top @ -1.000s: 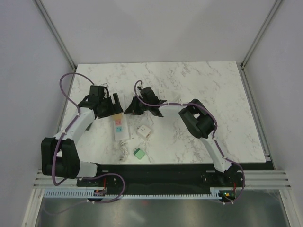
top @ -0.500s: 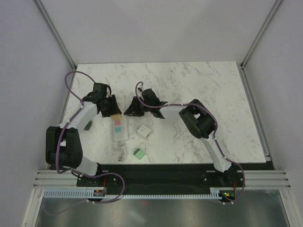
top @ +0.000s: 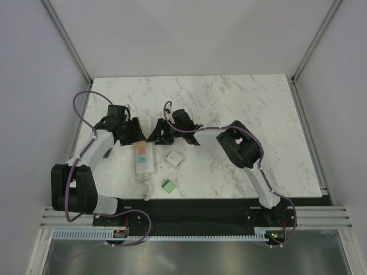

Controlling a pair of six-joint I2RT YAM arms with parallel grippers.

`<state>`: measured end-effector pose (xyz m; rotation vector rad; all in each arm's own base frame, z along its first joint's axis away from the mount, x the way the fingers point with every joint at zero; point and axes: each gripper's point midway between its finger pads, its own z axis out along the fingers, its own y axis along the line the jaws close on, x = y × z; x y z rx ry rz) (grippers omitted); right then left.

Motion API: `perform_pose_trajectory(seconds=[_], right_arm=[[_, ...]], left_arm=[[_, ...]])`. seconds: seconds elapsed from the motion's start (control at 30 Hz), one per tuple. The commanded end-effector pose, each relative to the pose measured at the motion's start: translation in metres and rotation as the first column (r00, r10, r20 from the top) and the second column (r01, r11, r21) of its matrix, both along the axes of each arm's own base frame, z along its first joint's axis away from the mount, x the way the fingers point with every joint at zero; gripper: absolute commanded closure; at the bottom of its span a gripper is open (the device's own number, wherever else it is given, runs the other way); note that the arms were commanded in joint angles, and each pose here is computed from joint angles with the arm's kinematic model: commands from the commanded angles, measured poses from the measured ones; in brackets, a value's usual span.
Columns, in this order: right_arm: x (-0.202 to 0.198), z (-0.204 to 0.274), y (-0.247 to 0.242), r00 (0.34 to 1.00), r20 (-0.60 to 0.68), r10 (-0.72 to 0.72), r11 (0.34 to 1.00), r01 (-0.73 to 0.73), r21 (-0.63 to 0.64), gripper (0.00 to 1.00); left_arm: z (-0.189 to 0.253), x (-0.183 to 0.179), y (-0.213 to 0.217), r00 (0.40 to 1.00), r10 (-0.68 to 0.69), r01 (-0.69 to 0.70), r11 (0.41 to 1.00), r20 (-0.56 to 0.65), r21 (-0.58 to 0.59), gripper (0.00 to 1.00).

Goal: Pull the plug off the socket

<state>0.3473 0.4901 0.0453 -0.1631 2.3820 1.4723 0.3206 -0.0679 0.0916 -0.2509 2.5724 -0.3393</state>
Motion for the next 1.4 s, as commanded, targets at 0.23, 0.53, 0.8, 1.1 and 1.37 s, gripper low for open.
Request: perform_pose_trajectory(seconds=[0.23,0.53,0.8,1.1,1.37], right_arm=[[-0.008,0.007,0.014,0.998,0.005,0.059,0.992,-0.059,0.116,0.46],[0.007,0.016,0.011,0.998,0.049,-0.027,0.997,0.023,0.080,1.00],[0.021,-0.016,-0.019,0.975,0.170,-0.143,0.941,0.188,-0.283,1.00],[0.017,-0.018,-0.015,0.970,0.199,-0.140,0.925,0.200,-0.325,1.00],[0.011,0.014,-0.015,0.968,0.242,-0.071,0.950,0.139,-0.280,1.00]], left_arm=[[0.063,0.018,-0.024,0.952,-0.092,0.127,0.987,0.292,-0.103,0.98],[0.055,0.019,-0.022,0.960,-0.082,0.112,0.989,0.267,-0.100,0.98],[0.050,0.019,-0.014,0.969,-0.056,0.073,0.995,0.241,-0.065,0.98],[0.049,0.018,-0.015,0.970,-0.060,0.078,0.994,0.235,-0.070,0.98],[0.056,0.017,-0.004,0.965,-0.022,0.031,0.999,0.261,-0.034,0.98]])
